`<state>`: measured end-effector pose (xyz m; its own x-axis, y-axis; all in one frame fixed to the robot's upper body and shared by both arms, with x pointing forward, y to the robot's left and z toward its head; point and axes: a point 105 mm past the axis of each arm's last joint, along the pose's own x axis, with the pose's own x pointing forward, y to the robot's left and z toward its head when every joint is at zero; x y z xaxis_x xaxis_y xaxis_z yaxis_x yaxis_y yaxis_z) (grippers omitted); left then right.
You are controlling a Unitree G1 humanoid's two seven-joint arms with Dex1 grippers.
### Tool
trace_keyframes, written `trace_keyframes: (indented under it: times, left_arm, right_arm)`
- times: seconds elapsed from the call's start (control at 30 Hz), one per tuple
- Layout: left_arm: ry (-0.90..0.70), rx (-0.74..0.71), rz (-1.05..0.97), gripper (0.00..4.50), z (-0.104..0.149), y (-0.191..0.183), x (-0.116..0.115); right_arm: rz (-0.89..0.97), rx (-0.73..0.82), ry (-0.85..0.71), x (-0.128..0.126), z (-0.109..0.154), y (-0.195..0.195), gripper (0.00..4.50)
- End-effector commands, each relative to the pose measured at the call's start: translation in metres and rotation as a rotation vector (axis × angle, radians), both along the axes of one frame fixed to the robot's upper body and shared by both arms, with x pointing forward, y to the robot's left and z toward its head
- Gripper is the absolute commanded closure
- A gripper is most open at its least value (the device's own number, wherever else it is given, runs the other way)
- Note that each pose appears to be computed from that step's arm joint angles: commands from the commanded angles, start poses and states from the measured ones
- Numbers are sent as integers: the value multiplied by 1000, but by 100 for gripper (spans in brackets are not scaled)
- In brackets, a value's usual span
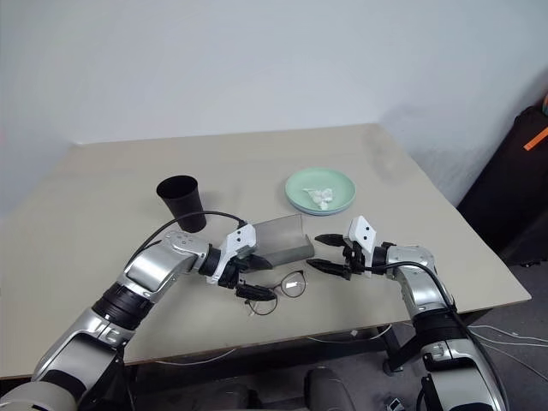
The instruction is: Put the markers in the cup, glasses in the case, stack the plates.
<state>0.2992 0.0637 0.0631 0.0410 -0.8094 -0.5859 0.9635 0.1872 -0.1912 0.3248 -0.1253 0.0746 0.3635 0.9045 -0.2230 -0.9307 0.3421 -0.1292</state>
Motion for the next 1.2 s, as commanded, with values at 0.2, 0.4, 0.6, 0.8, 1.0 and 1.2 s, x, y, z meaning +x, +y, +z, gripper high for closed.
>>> trace_keyframes:
  times: [0.2,0.4,0.6,0.8,1.0,1.2]
  left_arm:
    - [-20,13,-15,276,3,-7,5]
    - [-23,23,-34,383,2,-7,1]
    - [-20,20,-34,383,2,-6,0]
    - [-23,16,-34,445,3,-5,1]
    - [-51,-6,-50,445,14,-7,3]
    - [-115,-66,-48,445,41,-9,12]
  right_arm:
    - [-14,5,-62,6,13,1,122]
    - [-19,0,-64,8,12,1,122]
    - [-25,-6,-70,11,12,2,122]
    - [-35,-13,-79,13,11,2,122]
    - [-43,-14,-84,15,11,2,122]
    - [-63,-12,-91,18,11,0,122]
